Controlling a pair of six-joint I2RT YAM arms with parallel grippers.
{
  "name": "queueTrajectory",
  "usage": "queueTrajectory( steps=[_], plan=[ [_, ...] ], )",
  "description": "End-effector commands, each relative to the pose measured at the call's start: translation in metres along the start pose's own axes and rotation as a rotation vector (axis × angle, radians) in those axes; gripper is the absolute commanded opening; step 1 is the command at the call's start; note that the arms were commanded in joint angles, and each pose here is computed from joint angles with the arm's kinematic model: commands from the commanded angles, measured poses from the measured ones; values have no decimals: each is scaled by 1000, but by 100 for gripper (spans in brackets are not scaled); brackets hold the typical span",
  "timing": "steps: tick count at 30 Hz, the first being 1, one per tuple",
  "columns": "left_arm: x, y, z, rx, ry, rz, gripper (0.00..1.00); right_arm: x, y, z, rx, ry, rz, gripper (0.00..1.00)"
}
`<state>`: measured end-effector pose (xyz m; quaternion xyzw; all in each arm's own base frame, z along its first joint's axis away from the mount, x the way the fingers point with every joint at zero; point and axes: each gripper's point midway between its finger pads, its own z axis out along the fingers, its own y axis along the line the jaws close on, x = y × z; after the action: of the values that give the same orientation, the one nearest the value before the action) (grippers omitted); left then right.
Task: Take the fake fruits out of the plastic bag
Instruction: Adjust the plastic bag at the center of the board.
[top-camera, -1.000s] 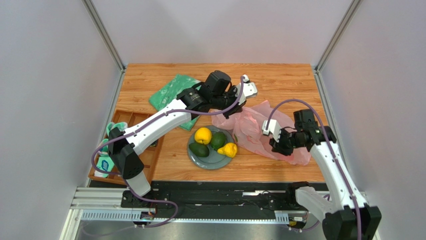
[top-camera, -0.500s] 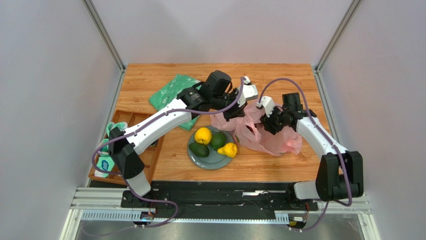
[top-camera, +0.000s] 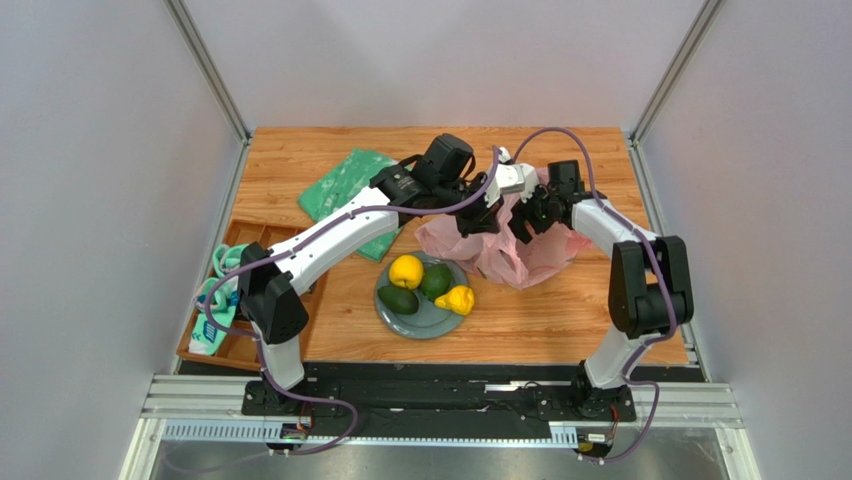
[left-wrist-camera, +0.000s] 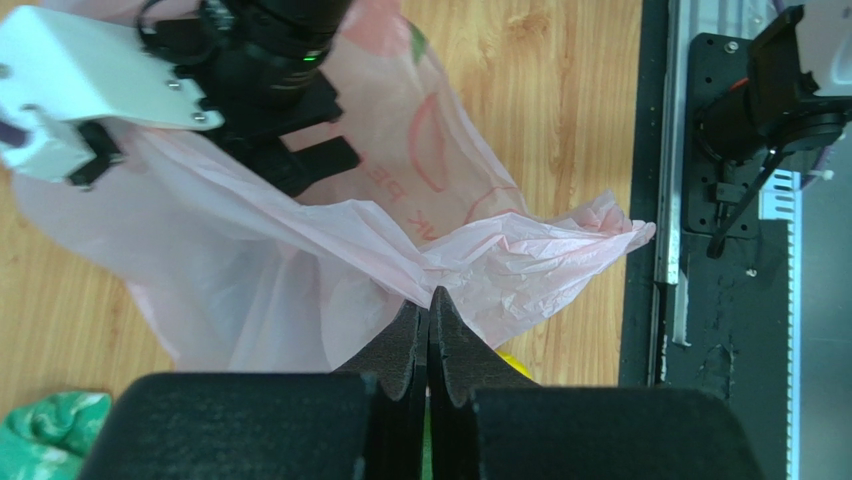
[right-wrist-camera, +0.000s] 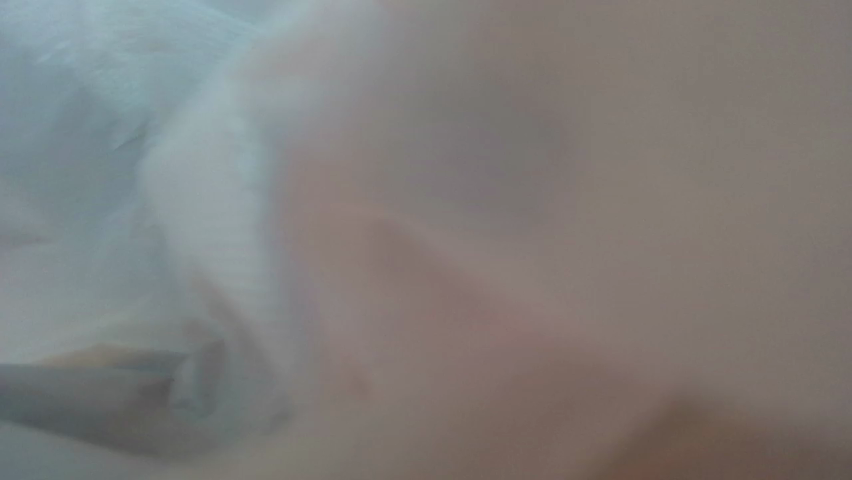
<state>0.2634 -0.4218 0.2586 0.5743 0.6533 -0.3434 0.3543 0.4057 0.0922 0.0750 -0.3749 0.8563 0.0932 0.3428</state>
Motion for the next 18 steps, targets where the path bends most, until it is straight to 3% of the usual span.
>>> queueTrajectory(
  steps=[1, 8, 11, 14, 18],
  plan=[
    [-19, -25, -7, 124, -53, -12, 0, -22, -27, 17, 50, -33, 72, 81],
    [-11, -31, 0, 130, -25, -4, 0, -51, -33, 38, -51, -104, 112, 84],
    [-12, -32, 2, 123, -22, 21, 0, -50, -44, 42, -16, -89, 140, 84],
    [-17, -31, 4, 121, -29, 45, 0, -24, -69, 35, 94, -7, 194, 83],
    [-24, -34, 6, 130, -44, 59, 0, 43, -81, 3, 148, 108, 348, 82]
  ],
)
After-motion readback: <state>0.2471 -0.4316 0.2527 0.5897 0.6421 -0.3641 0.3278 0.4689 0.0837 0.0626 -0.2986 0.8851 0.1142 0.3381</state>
